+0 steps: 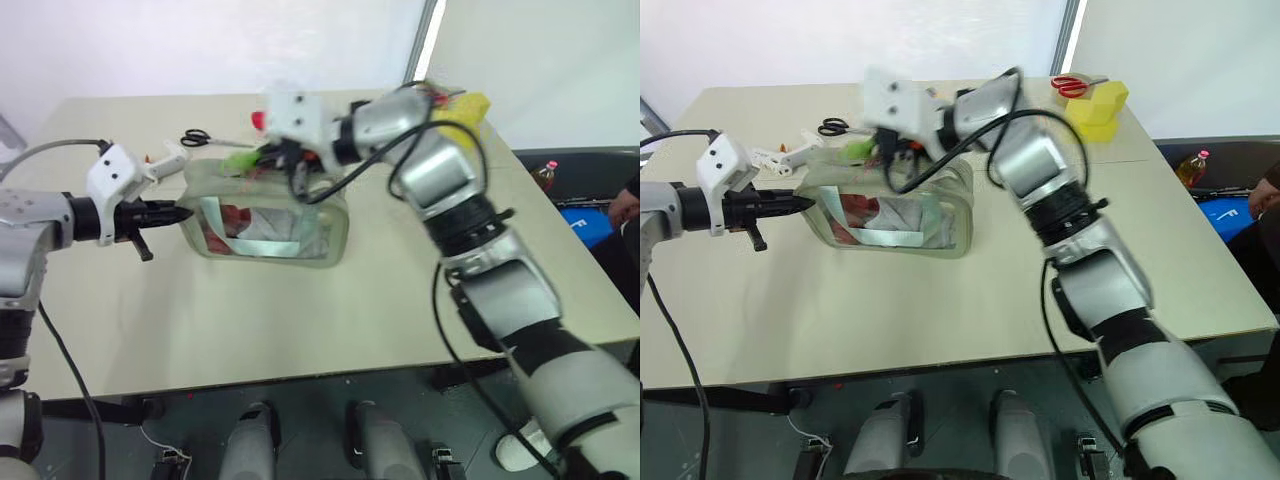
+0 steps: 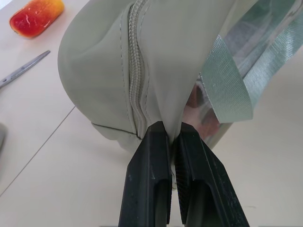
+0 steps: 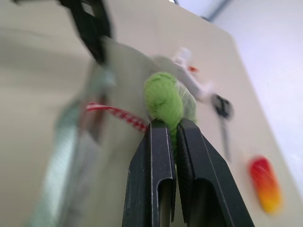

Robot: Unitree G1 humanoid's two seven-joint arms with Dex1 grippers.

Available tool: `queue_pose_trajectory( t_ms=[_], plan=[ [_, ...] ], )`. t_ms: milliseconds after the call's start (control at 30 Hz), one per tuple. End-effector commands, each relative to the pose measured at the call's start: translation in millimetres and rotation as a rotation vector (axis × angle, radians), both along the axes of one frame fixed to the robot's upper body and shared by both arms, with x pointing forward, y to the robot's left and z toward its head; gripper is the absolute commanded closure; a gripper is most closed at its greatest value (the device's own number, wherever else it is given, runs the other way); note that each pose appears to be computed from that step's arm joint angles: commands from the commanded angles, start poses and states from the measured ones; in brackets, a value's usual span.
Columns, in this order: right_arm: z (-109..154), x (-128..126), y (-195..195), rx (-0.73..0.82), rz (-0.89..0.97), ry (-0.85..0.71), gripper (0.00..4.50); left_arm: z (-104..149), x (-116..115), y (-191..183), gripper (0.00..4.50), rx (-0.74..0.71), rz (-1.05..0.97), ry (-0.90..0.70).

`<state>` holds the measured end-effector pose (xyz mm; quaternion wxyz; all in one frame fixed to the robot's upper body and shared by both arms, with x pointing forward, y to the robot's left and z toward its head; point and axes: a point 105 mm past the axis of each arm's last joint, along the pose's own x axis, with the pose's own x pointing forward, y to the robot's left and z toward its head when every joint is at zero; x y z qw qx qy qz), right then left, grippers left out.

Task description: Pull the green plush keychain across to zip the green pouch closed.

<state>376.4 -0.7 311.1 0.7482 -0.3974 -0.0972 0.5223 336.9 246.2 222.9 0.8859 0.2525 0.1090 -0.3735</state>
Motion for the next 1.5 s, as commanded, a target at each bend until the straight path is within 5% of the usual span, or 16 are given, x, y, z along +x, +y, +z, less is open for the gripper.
queue_pose_trajectory(
  t_ms=[33, 267, 467, 733, 900, 1167, 1300, 1400, 1500],
  plan=[
    [30, 2, -41, 0.052, -0.136, -0.092, 4.47, 7, -2, -1, 4.5, 0.017, -0.005, -0.025],
    [8, 12, -131, -0.04, -0.452, -0.124, 4.47, 2, 0, -5, 4.5, 0.014, -0.021, -0.004],
    [-47, 21, -172, -0.034, -0.613, -0.009, 4.47, 0, 1, -13, 4.5, 0.016, -0.058, 0.012],
    [-144, 23, -130, 0.146, -0.559, 0.285, 4.47, -1, 1, -18, 4.5, 0.014, -0.075, 0.021],
    [-151, 31, -103, 0.303, -0.552, 0.368, 4.47, 0, 0, -19, 4.5, 0.01, -0.078, 0.024],
    [-198, 26, -111, 0.024, -0.524, 0.285, 4.47, -1, -3, -21, 4.5, 0.007, -0.079, 0.026],
    [-164, 31, -116, 0.149, -0.515, 0.27, 4.47, 1, -3, -19, 4.5, 0.003, -0.064, 0.011],
    [-117, 22, -116, 0.292, -0.439, 0.284, 3.49, 3, -3, -17, 4.5, -0.006, -0.048, 0.006],
    [-76, -4, -134, 0.262, -0.356, 0.281, 1.98, 19, 0, -15, 3.38, -0.114, -0.039, 0.002]
  ],
)
